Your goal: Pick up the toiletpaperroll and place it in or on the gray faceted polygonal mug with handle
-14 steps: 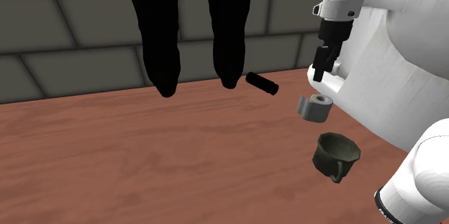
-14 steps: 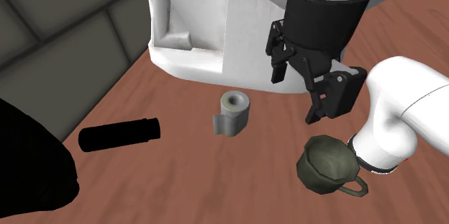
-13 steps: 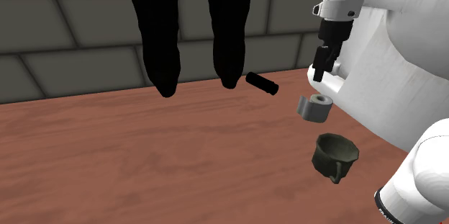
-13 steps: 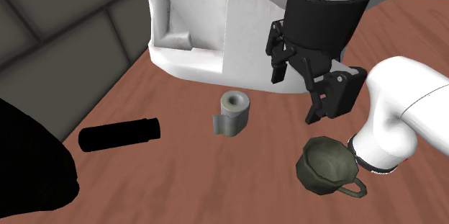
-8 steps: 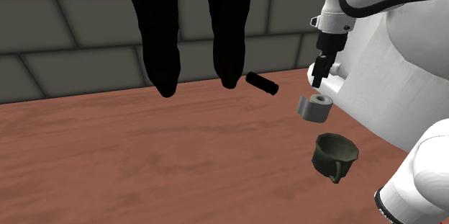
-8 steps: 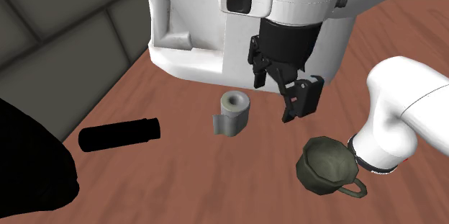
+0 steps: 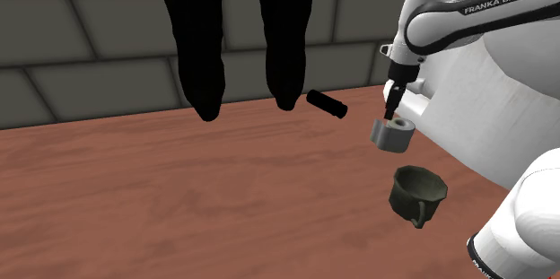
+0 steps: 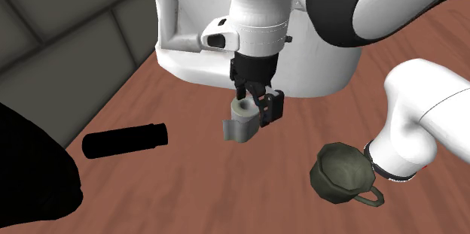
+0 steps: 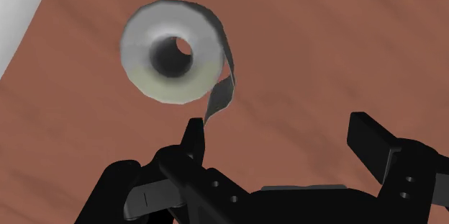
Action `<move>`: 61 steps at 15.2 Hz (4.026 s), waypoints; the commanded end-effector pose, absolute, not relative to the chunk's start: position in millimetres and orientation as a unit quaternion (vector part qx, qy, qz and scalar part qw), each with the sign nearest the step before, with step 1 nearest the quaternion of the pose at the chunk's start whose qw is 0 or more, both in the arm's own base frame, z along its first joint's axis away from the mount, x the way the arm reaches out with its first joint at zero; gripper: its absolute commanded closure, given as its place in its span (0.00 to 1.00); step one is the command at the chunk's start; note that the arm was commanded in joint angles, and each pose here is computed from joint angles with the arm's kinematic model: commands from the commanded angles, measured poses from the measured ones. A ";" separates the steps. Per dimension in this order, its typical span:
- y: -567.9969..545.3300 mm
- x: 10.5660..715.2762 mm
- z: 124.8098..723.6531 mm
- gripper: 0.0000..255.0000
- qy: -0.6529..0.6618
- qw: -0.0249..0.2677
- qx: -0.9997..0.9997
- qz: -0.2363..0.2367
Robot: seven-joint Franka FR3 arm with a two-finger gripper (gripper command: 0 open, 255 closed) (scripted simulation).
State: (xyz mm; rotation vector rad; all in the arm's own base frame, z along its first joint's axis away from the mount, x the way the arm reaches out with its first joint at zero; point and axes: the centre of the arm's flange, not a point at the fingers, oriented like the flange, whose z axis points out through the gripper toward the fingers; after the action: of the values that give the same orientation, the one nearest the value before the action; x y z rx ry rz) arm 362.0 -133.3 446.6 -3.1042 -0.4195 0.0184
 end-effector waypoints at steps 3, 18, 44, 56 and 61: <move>-164.5 381.5 408.0 0.00 -0.163 0.005 -0.987 -0.002; -165.8 382.7 365.8 0.00 -0.164 0.005 -0.986 -0.002; -165.8 382.7 445.0 1.00 -0.164 0.005 -0.986 -0.002; -165.8 382.7 508.3 1.00 -0.164 0.005 -0.986 -0.002; -165.8 382.7 534.7 1.00 -0.164 0.005 -0.986 -0.002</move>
State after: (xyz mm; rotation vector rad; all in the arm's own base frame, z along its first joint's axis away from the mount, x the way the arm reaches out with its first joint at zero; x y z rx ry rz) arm 382.6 -166.4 529.2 -3.0882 -0.5145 -0.0056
